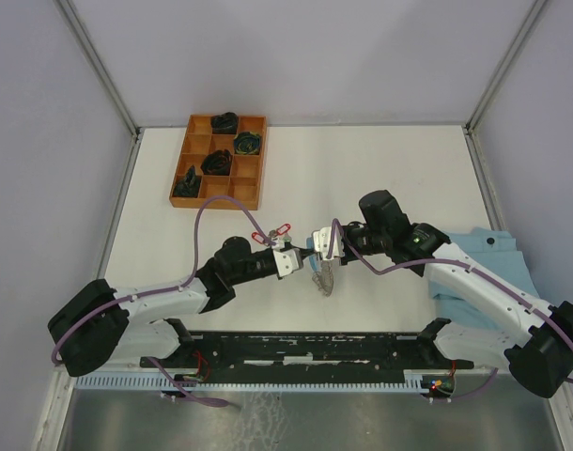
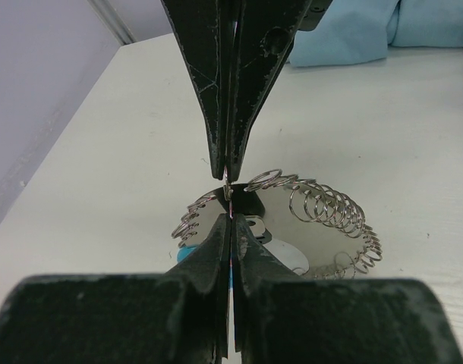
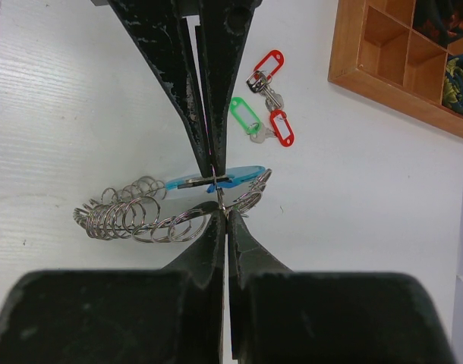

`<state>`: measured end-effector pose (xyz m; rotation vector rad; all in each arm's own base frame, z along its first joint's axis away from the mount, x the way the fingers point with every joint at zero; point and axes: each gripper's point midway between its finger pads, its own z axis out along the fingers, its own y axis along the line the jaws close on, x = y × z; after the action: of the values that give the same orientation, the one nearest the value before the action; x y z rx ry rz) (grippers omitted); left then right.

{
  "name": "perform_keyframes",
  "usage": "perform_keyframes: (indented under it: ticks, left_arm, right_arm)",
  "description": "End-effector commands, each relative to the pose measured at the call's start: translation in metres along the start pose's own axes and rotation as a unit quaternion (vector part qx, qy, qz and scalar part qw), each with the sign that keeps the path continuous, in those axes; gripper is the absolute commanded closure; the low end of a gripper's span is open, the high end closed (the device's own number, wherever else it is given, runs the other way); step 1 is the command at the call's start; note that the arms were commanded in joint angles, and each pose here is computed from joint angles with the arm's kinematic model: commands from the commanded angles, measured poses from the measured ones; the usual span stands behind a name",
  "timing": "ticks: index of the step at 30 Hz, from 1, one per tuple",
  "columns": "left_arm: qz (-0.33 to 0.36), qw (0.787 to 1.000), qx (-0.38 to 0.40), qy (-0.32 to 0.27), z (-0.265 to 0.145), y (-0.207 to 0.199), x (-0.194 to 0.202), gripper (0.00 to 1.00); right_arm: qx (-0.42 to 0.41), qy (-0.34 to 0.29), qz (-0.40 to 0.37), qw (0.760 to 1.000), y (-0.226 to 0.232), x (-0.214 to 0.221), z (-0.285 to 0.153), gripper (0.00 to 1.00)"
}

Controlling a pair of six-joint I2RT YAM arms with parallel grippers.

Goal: Put the keys on the keyring

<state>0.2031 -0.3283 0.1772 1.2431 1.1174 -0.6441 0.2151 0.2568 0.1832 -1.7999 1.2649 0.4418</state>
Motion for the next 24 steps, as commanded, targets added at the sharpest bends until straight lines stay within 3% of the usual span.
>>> perform_keyframes:
  ticks: [1, 24]
  left_arm:
    - [0.008, 0.999, -0.027, -0.039, 0.0017, 0.0166, -0.0298, 0.97]
    - [0.013, 0.999, -0.011, -0.050, 0.0037, 0.0120, -0.0337, 0.97]
  right_arm:
    - [0.037, -0.036, -0.027, 0.998, -0.0219, -0.0297, -0.0116, 0.99]
    - [0.041, -0.033, -0.023, 0.998, -0.0233, -0.0289, -0.0125, 0.99]
